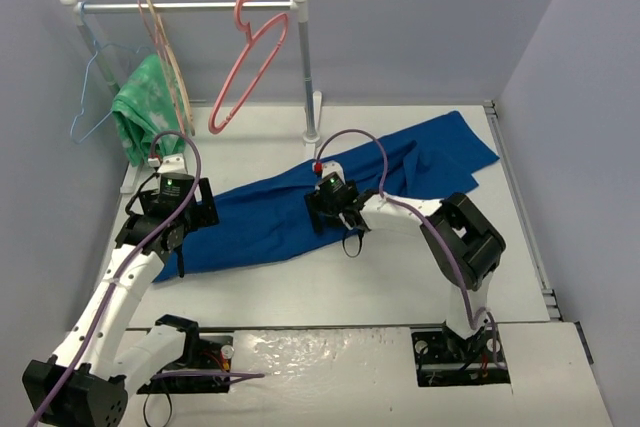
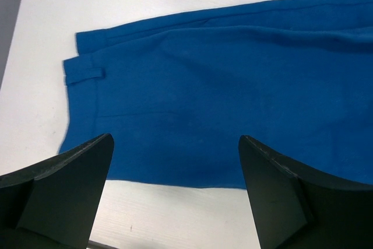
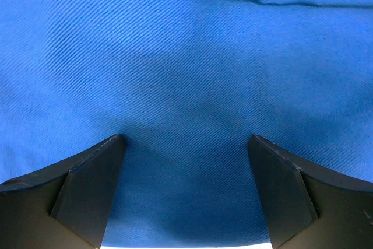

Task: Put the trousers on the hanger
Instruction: Fold the trousers at the center of the board.

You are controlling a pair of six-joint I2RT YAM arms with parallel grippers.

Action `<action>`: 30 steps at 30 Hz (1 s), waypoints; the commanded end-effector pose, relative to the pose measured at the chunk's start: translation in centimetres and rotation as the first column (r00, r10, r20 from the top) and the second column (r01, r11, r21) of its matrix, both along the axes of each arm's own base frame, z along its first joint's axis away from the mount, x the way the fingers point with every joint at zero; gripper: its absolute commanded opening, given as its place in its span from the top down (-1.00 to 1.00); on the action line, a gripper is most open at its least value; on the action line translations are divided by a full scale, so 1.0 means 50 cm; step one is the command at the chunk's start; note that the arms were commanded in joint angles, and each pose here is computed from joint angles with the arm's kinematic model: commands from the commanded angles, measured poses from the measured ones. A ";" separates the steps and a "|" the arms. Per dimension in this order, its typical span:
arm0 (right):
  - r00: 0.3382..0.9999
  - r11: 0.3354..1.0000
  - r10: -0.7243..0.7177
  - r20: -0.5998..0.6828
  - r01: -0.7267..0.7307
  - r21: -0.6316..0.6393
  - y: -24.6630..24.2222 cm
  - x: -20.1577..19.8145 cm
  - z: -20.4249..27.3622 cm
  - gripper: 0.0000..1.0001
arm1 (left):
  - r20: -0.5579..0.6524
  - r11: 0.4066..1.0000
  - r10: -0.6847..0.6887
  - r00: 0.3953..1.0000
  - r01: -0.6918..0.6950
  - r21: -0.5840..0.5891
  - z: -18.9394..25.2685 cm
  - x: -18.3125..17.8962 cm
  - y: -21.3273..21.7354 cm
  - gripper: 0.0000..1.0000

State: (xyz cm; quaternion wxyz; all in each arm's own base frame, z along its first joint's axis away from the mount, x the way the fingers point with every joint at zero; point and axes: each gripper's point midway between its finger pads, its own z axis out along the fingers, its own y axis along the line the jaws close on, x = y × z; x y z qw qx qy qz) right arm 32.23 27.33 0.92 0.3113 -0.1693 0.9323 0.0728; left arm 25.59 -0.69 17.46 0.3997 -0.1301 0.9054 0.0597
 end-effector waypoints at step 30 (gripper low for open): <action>0.804 0.784 -0.593 0.051 0.590 -0.193 -0.338 -0.185 0.086 -0.54 | -0.085 0.975 -0.128 0.988 0.110 -0.194 -0.206 0.054 -0.266 -0.73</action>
